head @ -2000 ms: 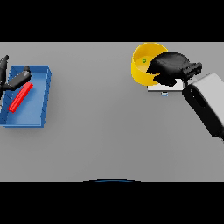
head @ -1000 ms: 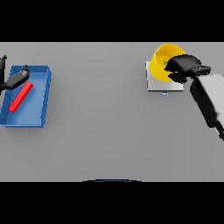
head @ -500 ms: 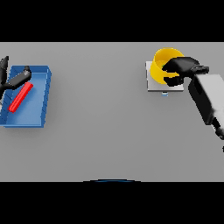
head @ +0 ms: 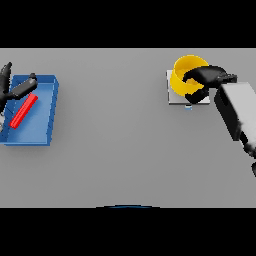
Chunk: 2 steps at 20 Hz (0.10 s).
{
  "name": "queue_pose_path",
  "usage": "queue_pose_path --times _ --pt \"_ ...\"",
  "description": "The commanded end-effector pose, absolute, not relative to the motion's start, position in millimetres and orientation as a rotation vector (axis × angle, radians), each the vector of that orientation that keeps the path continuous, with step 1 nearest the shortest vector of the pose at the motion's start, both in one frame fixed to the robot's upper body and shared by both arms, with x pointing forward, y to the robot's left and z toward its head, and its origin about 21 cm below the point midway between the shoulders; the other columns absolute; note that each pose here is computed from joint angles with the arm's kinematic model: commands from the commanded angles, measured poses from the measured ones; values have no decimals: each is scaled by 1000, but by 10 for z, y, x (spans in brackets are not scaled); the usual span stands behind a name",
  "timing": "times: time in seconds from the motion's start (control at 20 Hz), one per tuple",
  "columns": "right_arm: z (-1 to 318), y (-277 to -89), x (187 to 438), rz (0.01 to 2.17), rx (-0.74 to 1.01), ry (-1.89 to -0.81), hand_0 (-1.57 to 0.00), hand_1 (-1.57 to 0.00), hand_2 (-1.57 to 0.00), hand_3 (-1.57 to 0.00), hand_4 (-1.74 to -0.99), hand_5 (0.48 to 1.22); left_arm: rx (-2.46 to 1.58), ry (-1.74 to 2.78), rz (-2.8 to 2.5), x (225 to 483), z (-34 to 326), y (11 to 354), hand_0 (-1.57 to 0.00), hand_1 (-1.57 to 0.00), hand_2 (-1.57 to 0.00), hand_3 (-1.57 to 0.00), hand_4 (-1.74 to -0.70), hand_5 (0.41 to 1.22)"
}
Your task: Pick up the red beaker and tilt it to pour out 1 green nut into yellow bowl. Pick up the yellow bowl and place it on the metallic measuring scale.
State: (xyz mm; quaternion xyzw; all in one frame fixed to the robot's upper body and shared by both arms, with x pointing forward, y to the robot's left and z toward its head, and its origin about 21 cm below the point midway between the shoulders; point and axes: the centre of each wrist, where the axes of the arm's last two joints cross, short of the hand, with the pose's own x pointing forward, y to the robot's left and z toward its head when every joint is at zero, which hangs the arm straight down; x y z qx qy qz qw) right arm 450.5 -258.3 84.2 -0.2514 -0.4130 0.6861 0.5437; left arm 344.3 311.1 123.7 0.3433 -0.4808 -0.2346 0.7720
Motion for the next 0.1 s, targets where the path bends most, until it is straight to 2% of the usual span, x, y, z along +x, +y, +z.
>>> queue_pose_path --times 0.0,0.05 --pt "851 -2560 4514 1636 -599 -973 -66 -59 -142 -365 -1316 735 745 -1052 -508 3445 1257 3099 1 1 1 1 -820 734" --pt "872 -2597 4524 1636 -606 -968 -53 -47 -115 -348 -1308 733 751 -1054 -510 3438 1271 3103 1 1 1 1 -821 734"
